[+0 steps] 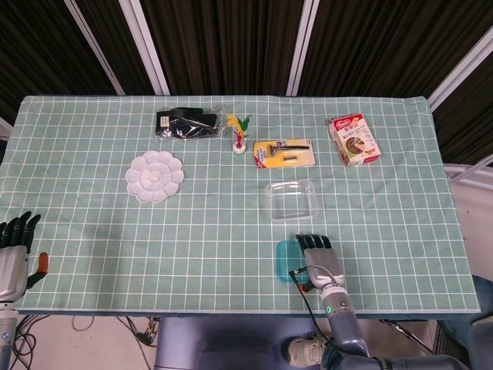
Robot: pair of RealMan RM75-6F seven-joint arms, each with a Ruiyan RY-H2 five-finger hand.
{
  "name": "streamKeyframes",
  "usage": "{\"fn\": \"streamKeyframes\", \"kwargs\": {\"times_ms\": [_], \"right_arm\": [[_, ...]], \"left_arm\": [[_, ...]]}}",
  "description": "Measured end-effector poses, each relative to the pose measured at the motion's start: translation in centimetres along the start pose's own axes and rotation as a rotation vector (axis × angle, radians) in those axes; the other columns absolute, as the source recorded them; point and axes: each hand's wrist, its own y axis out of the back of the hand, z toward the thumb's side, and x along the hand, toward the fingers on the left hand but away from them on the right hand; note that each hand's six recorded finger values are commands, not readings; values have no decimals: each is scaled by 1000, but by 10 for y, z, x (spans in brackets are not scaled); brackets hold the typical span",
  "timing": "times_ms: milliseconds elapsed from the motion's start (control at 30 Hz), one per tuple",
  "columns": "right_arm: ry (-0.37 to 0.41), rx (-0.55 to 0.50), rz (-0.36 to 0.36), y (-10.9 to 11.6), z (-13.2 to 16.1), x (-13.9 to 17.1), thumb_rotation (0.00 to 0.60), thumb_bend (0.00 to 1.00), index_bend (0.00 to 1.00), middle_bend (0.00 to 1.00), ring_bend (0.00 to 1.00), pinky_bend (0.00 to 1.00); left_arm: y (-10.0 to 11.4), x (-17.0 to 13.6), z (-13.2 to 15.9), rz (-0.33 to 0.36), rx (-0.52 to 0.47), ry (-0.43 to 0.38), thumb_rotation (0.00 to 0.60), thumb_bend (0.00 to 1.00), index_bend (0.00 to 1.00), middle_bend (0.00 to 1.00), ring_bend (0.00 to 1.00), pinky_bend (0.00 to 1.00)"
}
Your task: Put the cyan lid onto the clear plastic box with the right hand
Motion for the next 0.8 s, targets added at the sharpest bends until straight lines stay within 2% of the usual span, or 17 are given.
{"fn": "streamKeyframes", "kwargs": {"times_ms": [400, 800], "right_arm": [[-1, 5, 8, 1, -3, 0, 600, 163, 0, 131, 0, 0], [4, -1, 7, -1, 0, -1, 600, 163, 0, 180, 0, 0]], "left_arm": [[0, 0, 0, 1, -1, 1, 600, 526, 60, 0, 0, 0], [0, 0, 0, 1, -2, 2, 600, 526, 60, 0, 0, 0]]}}
